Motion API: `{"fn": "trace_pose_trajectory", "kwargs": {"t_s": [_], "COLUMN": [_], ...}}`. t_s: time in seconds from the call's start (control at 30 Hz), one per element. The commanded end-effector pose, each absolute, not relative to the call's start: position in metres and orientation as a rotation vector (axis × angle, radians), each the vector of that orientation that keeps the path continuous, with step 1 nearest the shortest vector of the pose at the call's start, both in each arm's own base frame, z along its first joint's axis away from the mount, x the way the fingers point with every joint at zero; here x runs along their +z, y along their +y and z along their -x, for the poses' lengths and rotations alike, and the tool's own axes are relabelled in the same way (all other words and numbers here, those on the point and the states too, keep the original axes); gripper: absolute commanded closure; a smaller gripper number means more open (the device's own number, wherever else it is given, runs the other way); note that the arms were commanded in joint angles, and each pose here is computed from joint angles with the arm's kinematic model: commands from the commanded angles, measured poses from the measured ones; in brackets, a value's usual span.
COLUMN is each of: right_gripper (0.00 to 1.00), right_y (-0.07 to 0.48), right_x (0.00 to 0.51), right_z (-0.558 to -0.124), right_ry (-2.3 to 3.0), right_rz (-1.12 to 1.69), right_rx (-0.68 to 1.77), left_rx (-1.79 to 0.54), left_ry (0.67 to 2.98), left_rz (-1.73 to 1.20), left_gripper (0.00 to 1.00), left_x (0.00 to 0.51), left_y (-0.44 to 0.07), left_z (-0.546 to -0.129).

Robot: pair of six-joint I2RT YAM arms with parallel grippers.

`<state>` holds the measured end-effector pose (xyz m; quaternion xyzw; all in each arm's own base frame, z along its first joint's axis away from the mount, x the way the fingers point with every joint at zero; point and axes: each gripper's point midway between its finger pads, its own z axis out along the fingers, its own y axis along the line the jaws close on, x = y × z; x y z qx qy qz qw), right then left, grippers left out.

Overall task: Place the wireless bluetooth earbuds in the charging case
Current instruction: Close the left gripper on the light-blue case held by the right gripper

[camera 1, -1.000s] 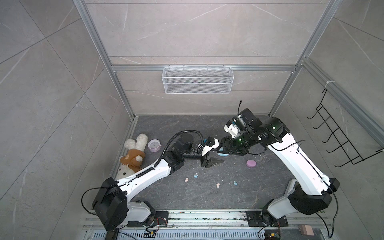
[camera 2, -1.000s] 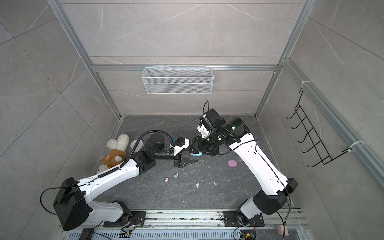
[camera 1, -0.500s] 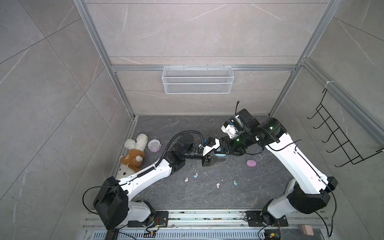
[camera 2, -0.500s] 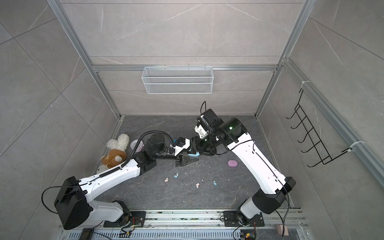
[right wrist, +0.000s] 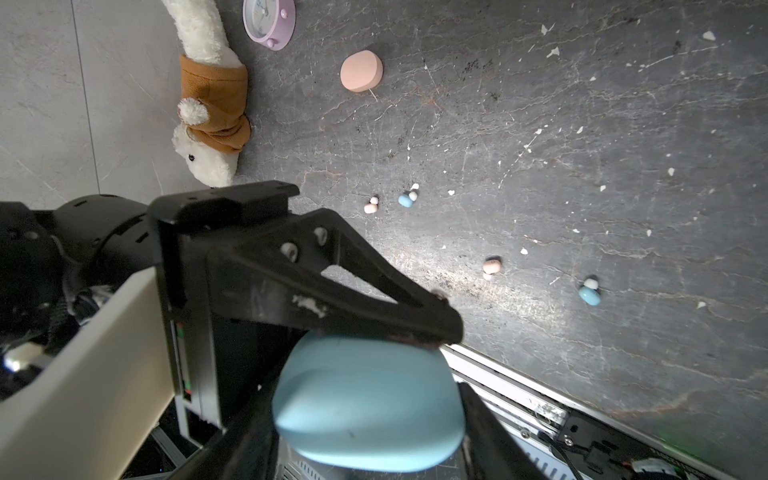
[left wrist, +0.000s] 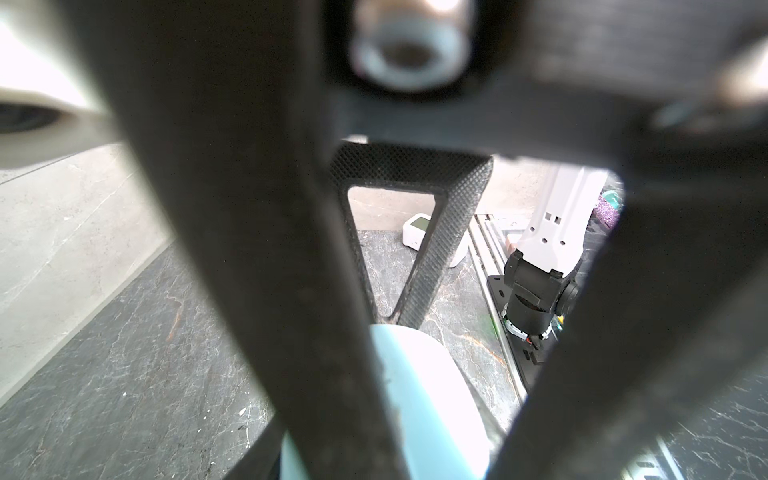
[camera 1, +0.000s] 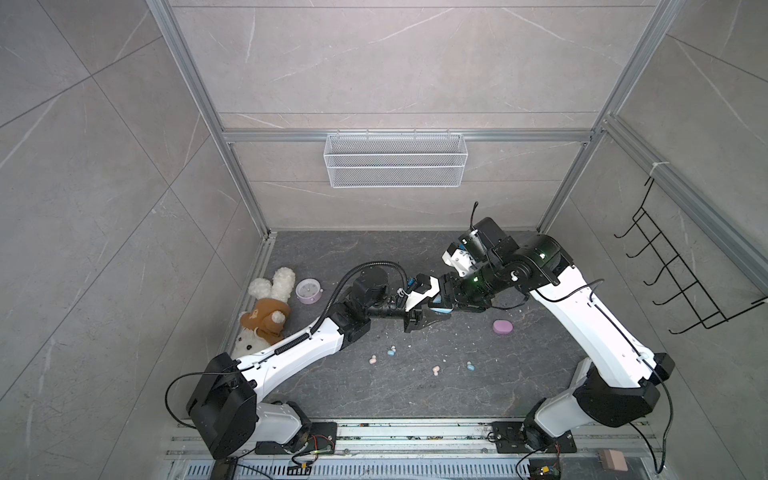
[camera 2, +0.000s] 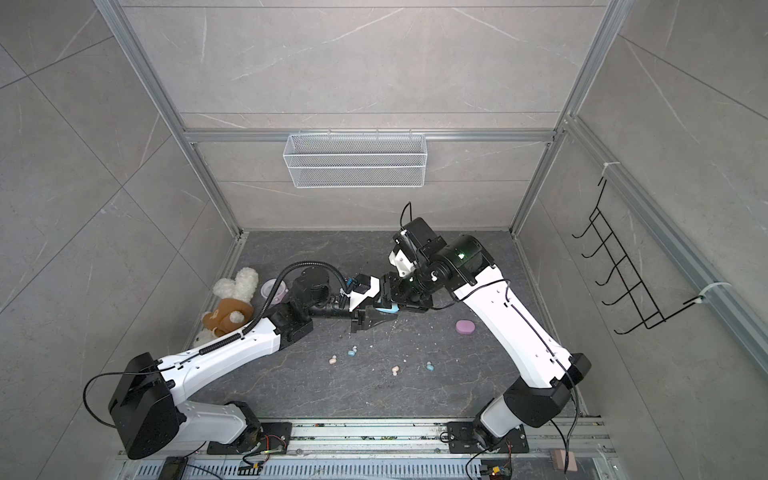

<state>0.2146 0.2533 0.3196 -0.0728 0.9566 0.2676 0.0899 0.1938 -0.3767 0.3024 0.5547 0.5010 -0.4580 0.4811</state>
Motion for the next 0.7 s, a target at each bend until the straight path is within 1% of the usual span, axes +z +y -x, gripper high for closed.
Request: {"fn": "trace_pose_trajectory", "kwargs": {"t_s": [0.0, 0.27, 0.4, 0.53, 0.67], "right_gripper": [0.42, 0.42, 0.42, 0.41, 0.39], "right_y": [0.2587, 0.2592, 0.2602, 0.2608, 0.2613], "right_x": [0.3264, 0.3304, 0.3292, 0.3278, 0.3254], "right_z": [-0.2178, -0.2173, -0.2174, -0.2170, -0.2165], "right_ry": [2.817, 2.812, 2.818, 2.823, 2.829], "right_rz": [0.232, 0.230, 0.230, 0.233, 0.231], "right_rx": [0.816, 0.827, 0.831, 0.833, 0.833], "left_rx": [-1.132, -1.128, -1.124, -1.119, -1.120], "left_ry": [1.136, 1.131, 1.127, 1.123, 1.123], "left_rz": [-1.378, -1.397, -1.398, -1.393, -1.389], "left_gripper": [0.52, 0.53, 0.59, 0.63, 0.66], "left_x": [0.3198, 0.3170, 0.3185, 0.3210, 0.3222], "left_y": [-0.3810, -0.3812, -0.3810, -0.3806, -0.3800], "left_z": [-0.1845, -0.1814, -0.1813, -0.1818, -0.1814]}}
